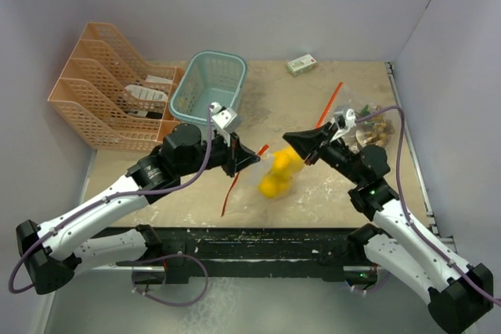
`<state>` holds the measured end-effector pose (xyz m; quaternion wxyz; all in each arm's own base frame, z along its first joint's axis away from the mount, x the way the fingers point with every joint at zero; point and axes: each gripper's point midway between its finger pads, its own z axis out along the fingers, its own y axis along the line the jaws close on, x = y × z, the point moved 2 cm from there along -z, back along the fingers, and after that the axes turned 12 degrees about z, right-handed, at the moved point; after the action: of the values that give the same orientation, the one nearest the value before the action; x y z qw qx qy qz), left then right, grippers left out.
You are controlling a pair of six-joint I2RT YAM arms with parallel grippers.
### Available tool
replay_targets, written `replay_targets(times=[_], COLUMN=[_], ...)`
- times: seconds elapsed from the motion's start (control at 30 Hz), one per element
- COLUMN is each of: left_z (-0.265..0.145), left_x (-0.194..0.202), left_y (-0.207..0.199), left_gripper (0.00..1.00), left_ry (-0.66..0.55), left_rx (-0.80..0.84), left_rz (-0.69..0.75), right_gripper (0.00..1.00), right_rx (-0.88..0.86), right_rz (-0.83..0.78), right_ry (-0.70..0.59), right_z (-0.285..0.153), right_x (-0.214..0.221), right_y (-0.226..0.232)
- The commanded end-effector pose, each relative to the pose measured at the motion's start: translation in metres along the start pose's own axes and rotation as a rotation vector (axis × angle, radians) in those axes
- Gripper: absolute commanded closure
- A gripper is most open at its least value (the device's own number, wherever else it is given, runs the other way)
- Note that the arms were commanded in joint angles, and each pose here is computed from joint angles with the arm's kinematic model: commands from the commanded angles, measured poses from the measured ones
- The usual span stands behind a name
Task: Open the zip-top bag and remove the fake food
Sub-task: Unzip the zipper food storage bag at the center of the board.
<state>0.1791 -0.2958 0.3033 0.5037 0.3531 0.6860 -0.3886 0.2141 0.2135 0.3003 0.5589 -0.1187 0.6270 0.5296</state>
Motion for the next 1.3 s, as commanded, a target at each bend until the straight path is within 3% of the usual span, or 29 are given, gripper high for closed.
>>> replay_targets(times=[0.0, 0.33, 0.47, 0.6, 0.7, 0.8, 1.0, 1.27], left_z=[-0.016, -0.028, -0.033, -0.028, -0.021, -0.014, -0.001, -0.005], left_x=[0.027, 0.065, 0.063, 0.056, 0.051, 0.047, 0.04, 0.021], left_y=[0.005, 0.013, 0.016, 0.015, 0.016, 0.02, 0.024, 0.026], left_gripper=[1.0, 1.0, 1.0, 1.0, 1.0, 1.0, 1.0, 1.0], left_ry=[0.061, 0.136, 0.118, 0.101, 0.096, 0.086, 0.059, -0.022], left_rx=[-0.064, -0.124, -0.149, -0.135, -0.135, -0.149, -0.158, -0.183], left_rz=[-0.059, -0.104, -0.102, -0.088, -0.085, -0.087, -0.097, -0.103], right_gripper=[1.0, 1.0, 1.0, 0.54, 0.25, 0.12, 0.08, 0.17], right_rx=[0.085, 0.128, 0.132, 0.008, 0.006, -0.003, -0.011, -0.001], right_rz=[-0.079, -0.141, -0.12, -0.01, 0.073, 0.146, 0.285, 0.337], right_ry=[-0.158, -0.199, -0.109, -0.097, -0.104, -0.111, -0.13, -0.109], right_z=[0.007, 0.013, 0.019, 0.017, 0.014, 0.019, 0.037, 0.051], right_x=[-0.055, -0.114, -0.103, -0.067, -0.044, -0.025, -0.004, 0.019], right_y=[-0.003, -0.01, -0.015, -0.009, -0.011, -0.006, 0.002, -0.005])
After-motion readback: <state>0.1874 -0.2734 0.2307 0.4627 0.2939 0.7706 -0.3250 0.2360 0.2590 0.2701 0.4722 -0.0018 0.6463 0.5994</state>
